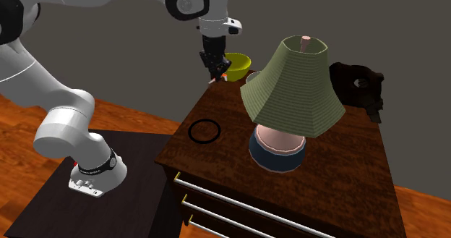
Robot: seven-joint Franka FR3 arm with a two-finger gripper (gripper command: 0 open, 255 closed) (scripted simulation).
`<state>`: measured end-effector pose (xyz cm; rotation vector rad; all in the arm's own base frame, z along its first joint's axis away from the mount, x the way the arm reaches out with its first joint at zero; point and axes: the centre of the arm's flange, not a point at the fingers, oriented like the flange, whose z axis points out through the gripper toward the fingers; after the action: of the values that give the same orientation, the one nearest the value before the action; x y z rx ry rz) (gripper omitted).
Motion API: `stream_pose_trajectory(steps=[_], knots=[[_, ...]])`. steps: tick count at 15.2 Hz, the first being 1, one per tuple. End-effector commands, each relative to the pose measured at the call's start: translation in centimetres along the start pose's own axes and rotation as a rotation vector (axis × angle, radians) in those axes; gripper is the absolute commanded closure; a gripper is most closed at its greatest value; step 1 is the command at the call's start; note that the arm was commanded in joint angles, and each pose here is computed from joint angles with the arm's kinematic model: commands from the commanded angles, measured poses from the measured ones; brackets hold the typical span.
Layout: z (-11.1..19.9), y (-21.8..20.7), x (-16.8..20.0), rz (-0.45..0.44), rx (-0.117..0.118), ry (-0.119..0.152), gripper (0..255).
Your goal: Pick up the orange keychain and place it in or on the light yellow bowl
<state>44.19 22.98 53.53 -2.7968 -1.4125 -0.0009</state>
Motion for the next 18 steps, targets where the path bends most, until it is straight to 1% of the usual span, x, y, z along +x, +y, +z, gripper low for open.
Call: stream_pose_trajectory(steps=[1,14,18], knots=[[0.0,1.3,2.1,0.0,0.0,0.0,255],[-0.6,10.5,16.5,0.0,0.0,0.0,255],[1.5,10.6,16.4,0.0,0.0,0.0,255]])
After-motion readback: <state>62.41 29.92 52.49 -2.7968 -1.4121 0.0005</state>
